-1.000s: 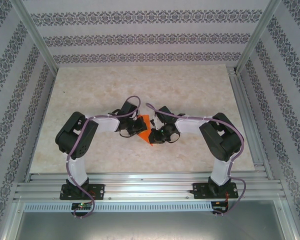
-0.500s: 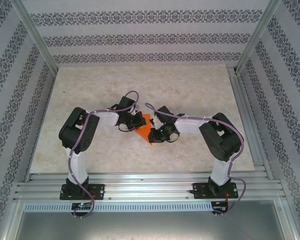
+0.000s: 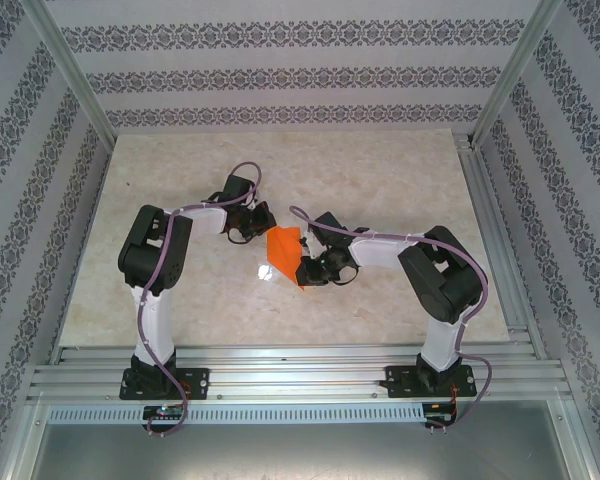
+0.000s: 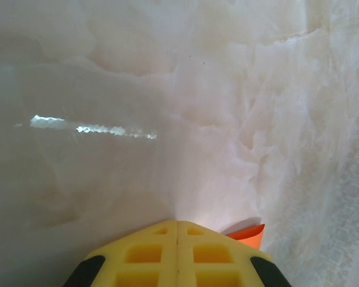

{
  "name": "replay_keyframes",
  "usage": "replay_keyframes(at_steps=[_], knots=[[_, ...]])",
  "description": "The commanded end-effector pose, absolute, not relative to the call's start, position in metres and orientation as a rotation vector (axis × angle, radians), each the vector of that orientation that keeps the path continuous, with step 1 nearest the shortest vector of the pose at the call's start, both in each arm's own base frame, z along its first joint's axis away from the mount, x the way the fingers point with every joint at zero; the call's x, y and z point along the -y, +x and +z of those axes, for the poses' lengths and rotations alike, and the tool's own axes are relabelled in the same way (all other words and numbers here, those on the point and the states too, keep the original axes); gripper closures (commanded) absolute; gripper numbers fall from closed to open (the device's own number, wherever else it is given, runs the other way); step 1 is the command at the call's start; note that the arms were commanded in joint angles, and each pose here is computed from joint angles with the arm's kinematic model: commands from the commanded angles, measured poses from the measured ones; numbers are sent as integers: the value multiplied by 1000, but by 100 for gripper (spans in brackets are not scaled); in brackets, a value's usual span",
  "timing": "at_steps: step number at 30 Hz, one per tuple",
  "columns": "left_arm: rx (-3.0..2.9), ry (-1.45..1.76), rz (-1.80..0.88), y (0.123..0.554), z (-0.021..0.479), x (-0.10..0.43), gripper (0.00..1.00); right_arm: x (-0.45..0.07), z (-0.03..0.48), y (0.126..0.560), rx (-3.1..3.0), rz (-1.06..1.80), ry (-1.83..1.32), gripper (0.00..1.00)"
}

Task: Fold a paper plane with a square sheet of paper (fold left side to right side)
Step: Fourth fold the wing at the center of the table, then turn over the paper at the center of the table.

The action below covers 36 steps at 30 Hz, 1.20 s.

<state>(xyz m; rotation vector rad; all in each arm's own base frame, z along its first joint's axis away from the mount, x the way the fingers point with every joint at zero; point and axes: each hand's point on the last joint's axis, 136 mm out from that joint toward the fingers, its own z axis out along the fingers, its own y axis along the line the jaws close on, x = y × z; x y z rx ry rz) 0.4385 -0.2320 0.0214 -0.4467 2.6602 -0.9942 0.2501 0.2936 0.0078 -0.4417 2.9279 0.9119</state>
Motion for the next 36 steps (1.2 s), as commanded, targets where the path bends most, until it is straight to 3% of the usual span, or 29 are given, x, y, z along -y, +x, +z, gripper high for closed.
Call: replay_keyframes(at_steps=[1, 5, 11, 17, 24, 36], knots=[[-2622, -473, -902, 462, 7, 207, 97, -253, -39, 211, -3159, 625, -433, 89], [-2577, -452, -923, 472, 32, 196, 92, -261, -26, 220, -3106, 664, -449, 88], [-2493, -344, -847, 475, 109, 174, 80, -286, 21, 249, -2963, 780, -476, 86], [-2425, -212, -1033, 440, 153, 206, 83, -296, 69, 270, -2856, 849, -472, 84], [-2507, -42, -1149, 396, 132, 279, 92, -285, 100, 281, -2758, 920, -400, 81], [-2667, -85, -1075, 405, 51, 290, 100, -316, 92, 297, -2678, 1045, -365, 88]])
